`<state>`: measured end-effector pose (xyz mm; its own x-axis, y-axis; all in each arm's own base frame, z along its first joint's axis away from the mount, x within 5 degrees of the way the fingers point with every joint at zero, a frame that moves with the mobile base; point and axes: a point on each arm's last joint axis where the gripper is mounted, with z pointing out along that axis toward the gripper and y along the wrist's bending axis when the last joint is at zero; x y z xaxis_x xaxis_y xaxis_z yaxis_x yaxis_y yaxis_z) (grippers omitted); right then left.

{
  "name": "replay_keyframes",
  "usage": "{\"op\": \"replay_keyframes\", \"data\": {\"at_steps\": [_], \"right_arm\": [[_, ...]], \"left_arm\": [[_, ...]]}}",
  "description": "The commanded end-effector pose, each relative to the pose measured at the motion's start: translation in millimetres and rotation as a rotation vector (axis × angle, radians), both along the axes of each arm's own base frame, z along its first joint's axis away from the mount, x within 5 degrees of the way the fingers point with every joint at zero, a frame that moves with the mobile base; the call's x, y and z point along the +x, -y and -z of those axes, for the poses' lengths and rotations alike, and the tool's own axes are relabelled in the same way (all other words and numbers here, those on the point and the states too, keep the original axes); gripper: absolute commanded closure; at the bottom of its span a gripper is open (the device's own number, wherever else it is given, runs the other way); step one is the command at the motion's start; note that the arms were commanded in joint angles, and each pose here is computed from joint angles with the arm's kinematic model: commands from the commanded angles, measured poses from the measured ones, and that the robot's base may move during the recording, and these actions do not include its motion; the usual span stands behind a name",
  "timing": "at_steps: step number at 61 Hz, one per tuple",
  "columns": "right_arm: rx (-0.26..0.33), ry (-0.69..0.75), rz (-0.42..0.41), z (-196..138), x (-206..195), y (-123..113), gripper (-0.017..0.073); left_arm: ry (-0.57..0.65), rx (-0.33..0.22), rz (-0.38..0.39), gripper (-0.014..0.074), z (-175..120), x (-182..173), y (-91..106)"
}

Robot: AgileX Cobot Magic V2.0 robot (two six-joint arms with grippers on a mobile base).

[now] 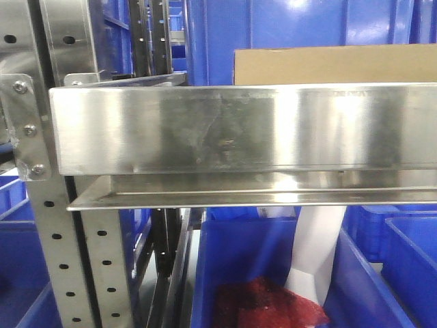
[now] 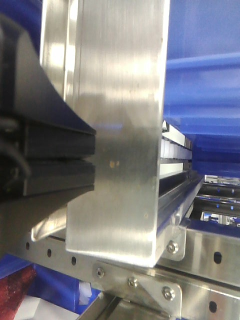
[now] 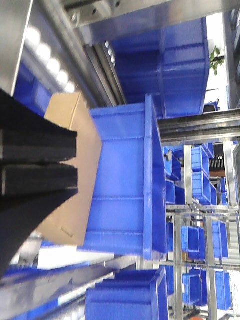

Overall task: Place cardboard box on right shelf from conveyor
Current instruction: 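Open the right gripper and withdraw it from the box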

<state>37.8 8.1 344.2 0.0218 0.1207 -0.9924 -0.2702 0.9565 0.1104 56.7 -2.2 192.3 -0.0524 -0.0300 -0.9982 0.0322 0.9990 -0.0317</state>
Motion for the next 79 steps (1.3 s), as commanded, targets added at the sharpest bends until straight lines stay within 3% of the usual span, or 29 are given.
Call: {"op": "replay_keyframes", "data": {"at_steps": [1, 9, 19, 26, 40, 45, 79], "right_arm": [[-0.03, 0.083, 0.042, -6, 2, -1, 0.0502], [-0.079, 0.085, 0.137, 16, 8, 0, 0.0502], [-0.071, 0.109, 0.283, 55, 8, 7, 0.0502], [-0.067, 0.128, 0.337, 84, 8, 10, 0.0502], [0.004, 0.053, 0.345, 137, 17, 12, 0.0502], [-0.019, 0.039, 0.344, 138, 17, 12, 0.0502], [-0.019, 0.039, 0.344, 138, 17, 12, 0.0502]], "left_arm": [[0.091, -0.008, -0.005, 0.071, -5, -1, -0.5], [0.091, -0.008, -0.005, 0.071, -5, -1, -0.5], [0.091, -0.008, -0.005, 0.071, -5, -1, -0.5], [0.091, -0.008, -0.005, 0.071, -5, -1, -0.5], [0.091, -0.008, -0.005, 0.071, -5, -1, -0.5], [0.091, -0.008, -0.005, 0.071, -5, -1, -0.5], [0.091, -0.008, -0.005, 0.071, -5, -1, -0.5]]}}
